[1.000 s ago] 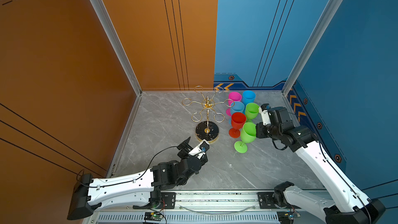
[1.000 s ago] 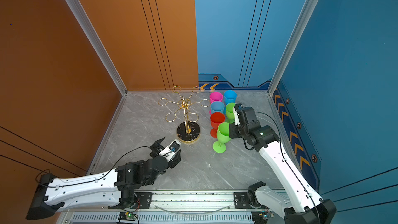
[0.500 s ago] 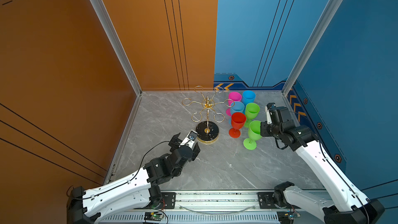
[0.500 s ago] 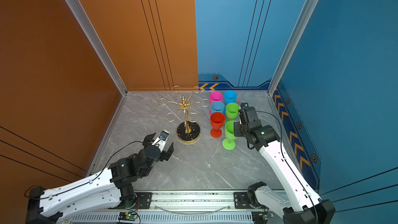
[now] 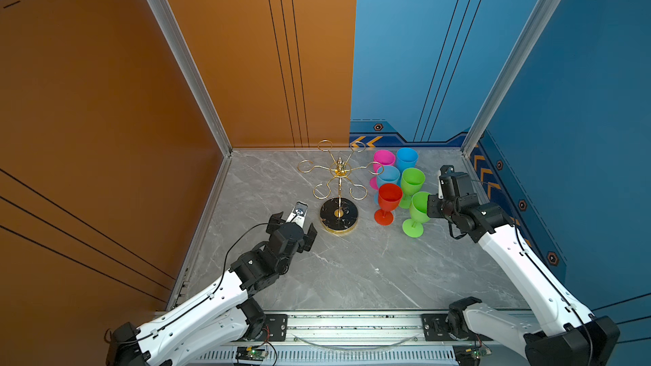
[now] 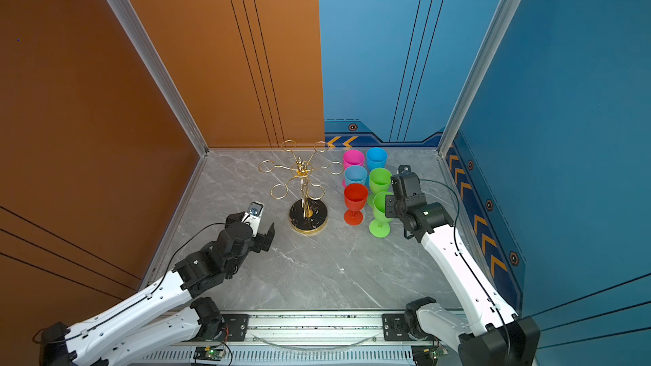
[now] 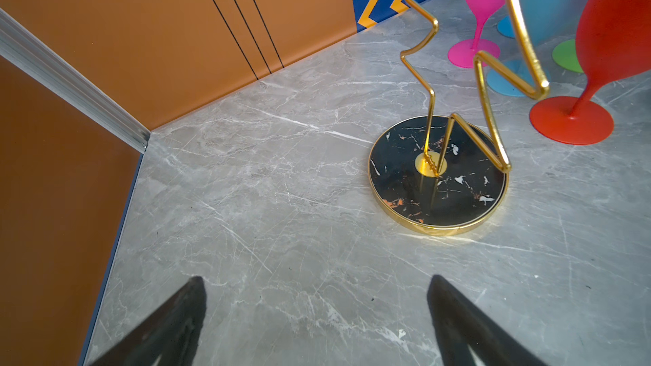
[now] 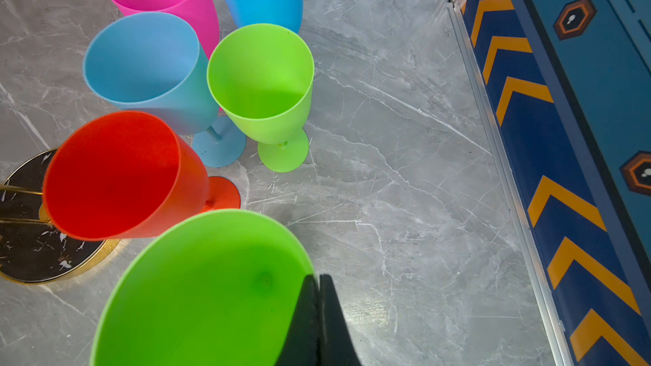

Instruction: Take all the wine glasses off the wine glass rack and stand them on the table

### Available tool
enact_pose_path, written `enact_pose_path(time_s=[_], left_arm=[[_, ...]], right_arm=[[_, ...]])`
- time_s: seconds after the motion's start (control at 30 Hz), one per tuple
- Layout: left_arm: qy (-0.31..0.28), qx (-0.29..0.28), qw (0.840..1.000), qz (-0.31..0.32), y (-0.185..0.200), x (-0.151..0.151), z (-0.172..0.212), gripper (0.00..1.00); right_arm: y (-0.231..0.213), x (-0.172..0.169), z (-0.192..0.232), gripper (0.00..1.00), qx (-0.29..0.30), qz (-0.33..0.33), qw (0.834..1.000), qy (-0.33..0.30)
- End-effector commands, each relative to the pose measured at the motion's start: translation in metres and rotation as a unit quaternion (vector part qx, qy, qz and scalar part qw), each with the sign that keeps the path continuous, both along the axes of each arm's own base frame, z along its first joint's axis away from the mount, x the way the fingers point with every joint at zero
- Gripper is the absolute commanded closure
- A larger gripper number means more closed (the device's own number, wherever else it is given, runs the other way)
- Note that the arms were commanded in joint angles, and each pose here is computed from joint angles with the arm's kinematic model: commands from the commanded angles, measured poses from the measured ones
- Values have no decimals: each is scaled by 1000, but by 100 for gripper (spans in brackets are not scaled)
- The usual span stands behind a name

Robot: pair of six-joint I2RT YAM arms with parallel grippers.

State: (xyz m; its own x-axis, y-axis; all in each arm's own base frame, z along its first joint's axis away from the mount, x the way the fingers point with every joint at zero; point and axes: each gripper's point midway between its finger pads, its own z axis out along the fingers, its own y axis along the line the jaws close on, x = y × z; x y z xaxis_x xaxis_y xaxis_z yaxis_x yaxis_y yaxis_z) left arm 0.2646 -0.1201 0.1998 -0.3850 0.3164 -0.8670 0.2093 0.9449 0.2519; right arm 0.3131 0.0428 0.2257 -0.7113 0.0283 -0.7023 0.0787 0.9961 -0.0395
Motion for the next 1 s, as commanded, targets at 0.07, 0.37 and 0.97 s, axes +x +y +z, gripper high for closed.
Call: enact_pose_path(time_s=[0.07, 0.37, 0.97], left_arm=[[-8, -37, 999, 11, 5, 11, 8, 2], [-19, -63, 997, 46, 26, 30, 16, 2], [-37, -81, 991, 100, 59, 43, 13, 2]], right_arm=[[-7, 15, -4, 100, -3, -27, 1000, -14], [-9, 33, -14, 100, 2, -39, 999, -18], [-14, 48, -38, 100, 5, -46, 999, -9]])
